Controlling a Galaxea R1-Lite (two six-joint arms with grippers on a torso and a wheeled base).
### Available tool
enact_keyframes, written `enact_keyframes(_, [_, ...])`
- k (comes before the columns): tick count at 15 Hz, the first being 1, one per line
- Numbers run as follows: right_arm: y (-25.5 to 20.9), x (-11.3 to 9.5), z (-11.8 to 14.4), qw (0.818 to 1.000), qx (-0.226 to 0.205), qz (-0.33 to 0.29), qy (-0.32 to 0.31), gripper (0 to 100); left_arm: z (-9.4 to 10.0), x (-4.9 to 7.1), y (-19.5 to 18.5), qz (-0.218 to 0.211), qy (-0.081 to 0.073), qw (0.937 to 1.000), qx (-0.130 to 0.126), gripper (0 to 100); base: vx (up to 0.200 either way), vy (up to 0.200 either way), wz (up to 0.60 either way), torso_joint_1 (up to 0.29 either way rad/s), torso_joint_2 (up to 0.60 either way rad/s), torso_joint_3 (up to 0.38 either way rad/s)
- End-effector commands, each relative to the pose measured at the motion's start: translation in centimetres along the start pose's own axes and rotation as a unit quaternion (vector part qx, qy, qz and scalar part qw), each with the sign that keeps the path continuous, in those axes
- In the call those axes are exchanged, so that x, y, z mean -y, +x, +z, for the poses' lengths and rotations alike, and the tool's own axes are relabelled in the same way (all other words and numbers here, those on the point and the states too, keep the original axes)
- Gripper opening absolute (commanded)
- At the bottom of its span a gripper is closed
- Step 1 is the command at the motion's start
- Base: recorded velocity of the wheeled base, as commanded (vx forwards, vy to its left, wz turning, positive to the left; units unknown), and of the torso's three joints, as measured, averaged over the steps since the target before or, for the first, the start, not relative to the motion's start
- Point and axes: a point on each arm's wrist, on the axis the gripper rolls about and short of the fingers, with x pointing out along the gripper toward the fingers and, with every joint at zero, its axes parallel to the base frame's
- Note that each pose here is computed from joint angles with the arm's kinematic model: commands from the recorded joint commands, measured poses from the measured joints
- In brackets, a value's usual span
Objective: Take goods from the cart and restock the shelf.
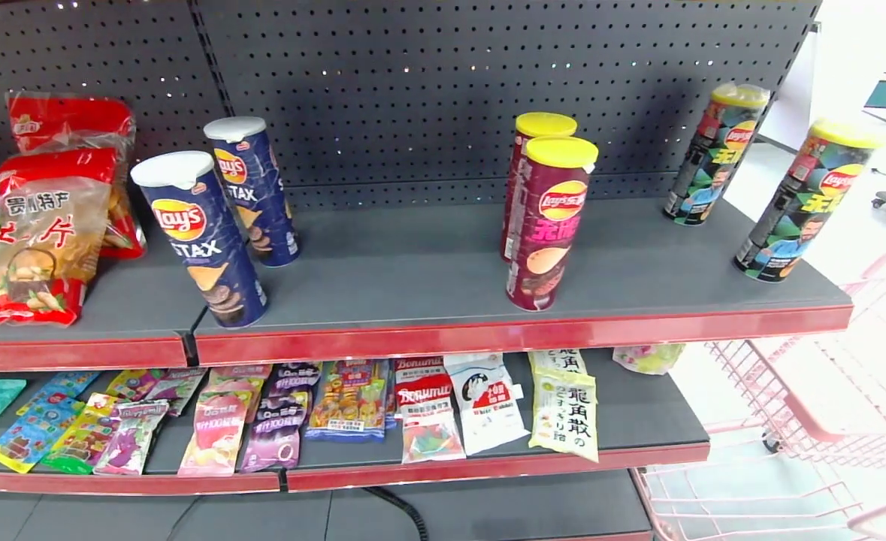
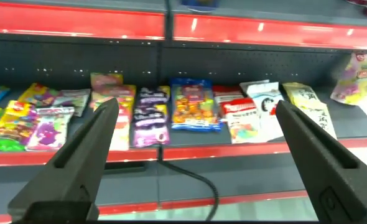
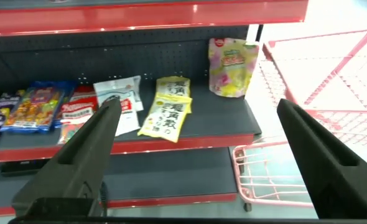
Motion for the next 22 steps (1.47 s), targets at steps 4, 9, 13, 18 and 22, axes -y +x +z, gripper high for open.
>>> enact_keyframes(4, [0.00, 0.00, 0.00, 1.000, 0.000, 0.000, 0.000, 100, -0.03, 0.00, 0.03, -0.001, -0.002, 1.0000, -0.001, 100, 0.000, -0.050, 0.00, 0.001, 0.00, 0.001])
enact_keyframes(9, [0.00, 0.00, 0.00, 1.000, 0.000, -0.001, 0.000, 100, 0.02, 0.00, 0.02, 0.000, -0.003, 1.0000, 0.000, 100, 0.080, 0.000, 0.00, 0.003, 0.00, 0.000])
enact_keyframes(13, [0.00, 0.00, 0.00, 1.000, 0.000, -0.001, 0.000, 100, -0.03, 0.00, 0.03, -0.001, -0.003, 1.0000, -0.001, 100, 0.200, 0.000, 0.00, -0.001, 0.00, 0.006])
enact_keyframes(18, [0.00, 0.00, 0.00, 1.000, 0.000, -0.001, 0.000, 100, -0.03, 0.00, 0.03, -0.001, -0.003, 1.0000, -0.001, 100, 0.000, 0.000, 0.00, 0.000, 0.00, 0.000])
enact_keyframes(22, [0.00, 0.01, 0.00, 1.000, 0.000, -0.001, 0.000, 100, -0.03, 0.00, 0.03, -0.001, -0.003, 1.0000, -0.001, 100, 0.000, 0.000, 0.00, 0.000, 0.00, 0.000])
